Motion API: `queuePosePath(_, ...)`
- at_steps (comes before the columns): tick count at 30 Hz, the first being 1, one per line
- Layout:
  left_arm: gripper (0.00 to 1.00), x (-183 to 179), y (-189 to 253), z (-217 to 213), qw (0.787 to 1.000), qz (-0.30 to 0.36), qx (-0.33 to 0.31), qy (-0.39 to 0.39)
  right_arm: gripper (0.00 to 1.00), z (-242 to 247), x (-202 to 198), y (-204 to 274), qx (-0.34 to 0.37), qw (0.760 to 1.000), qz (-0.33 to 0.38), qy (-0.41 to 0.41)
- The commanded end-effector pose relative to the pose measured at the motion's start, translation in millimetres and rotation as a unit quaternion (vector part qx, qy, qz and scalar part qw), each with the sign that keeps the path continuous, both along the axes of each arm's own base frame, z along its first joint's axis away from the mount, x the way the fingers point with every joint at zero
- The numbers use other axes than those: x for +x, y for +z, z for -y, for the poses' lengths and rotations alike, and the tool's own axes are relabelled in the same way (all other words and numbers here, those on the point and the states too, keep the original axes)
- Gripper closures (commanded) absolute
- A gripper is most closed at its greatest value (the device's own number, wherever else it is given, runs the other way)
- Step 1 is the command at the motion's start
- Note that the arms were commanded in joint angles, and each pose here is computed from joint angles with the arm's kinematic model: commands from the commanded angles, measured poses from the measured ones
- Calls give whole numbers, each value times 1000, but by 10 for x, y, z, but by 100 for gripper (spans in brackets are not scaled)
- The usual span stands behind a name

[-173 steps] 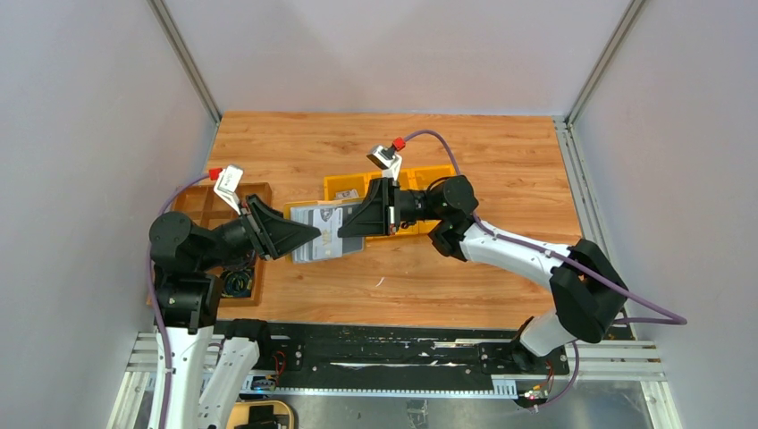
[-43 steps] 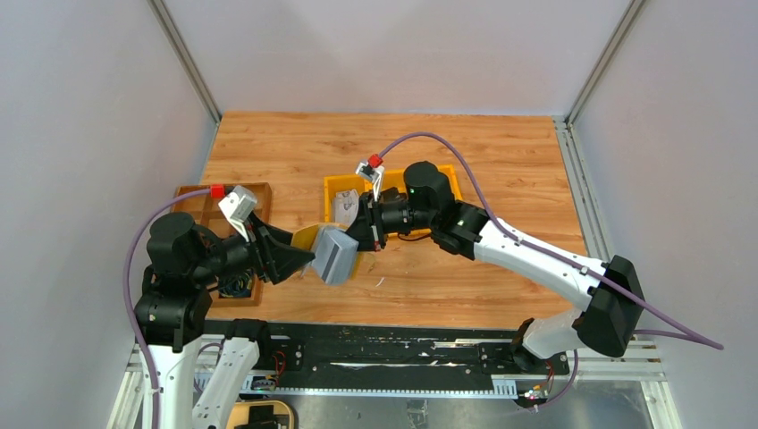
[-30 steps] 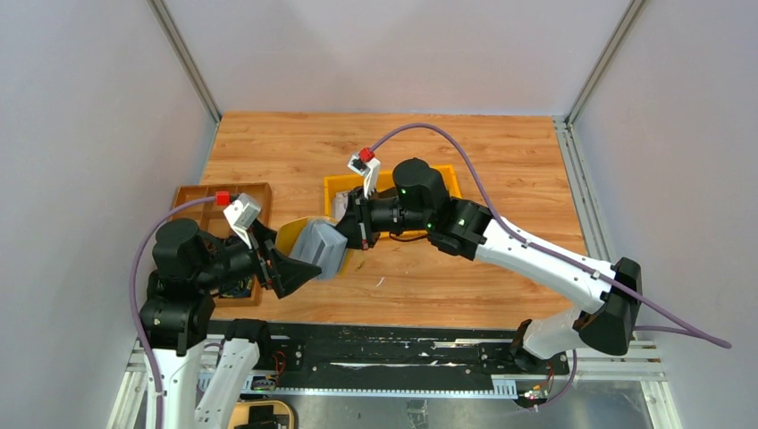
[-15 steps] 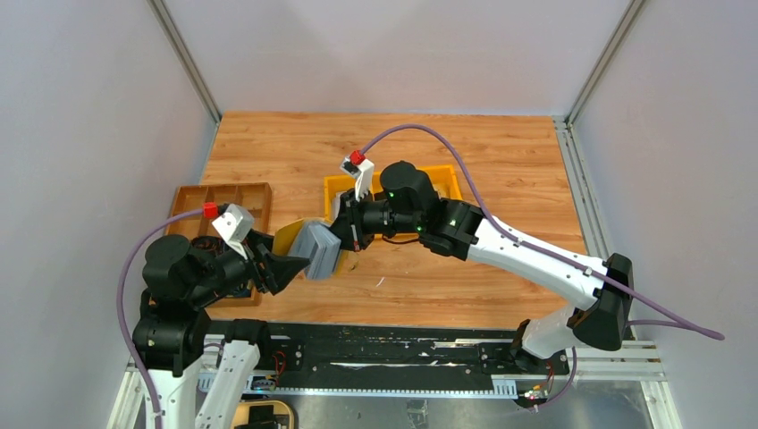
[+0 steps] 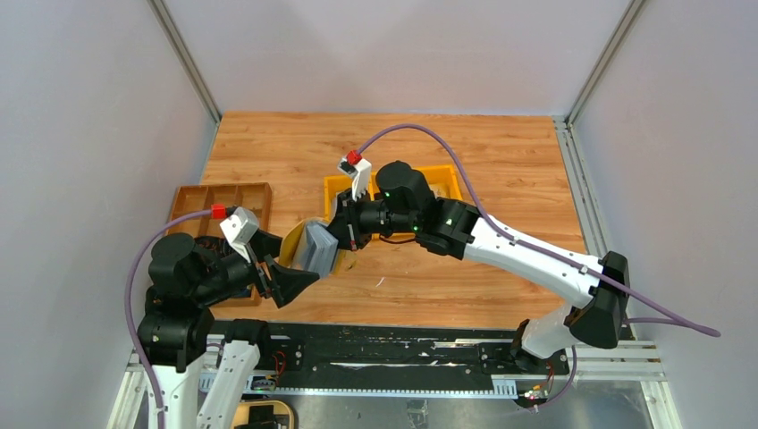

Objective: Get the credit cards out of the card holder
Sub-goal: Remove the credit card from the card holder.

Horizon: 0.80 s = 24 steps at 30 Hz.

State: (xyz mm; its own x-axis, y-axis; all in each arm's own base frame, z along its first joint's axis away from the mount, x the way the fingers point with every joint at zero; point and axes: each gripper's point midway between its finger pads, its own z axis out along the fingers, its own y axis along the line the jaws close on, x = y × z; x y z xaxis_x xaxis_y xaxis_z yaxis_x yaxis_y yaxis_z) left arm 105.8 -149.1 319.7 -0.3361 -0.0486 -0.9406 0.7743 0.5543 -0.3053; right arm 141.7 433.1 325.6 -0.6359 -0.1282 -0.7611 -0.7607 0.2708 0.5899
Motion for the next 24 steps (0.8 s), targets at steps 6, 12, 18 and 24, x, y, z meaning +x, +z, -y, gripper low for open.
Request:
queuePosePath(6, 10, 233, -155, -148, 998, 20, 37, 56, 100, -122, 10, 335, 41, 999, 15, -9)
queuePosePath(12, 14, 450, -89, -312, 990, 52, 47, 125, 100, -160, 38, 341, 41, 999, 14, -14)
queuePosePath(18, 26, 438, 83, -366, 984, 98, 61, 135, 100, -120, 13, 369, 46, 999, 19, -11)
queuePosePath(24, 39, 251, 170, -330, 984, 117, 79, 106, 100, -52, -34, 406, 63, 998, 29, 3)
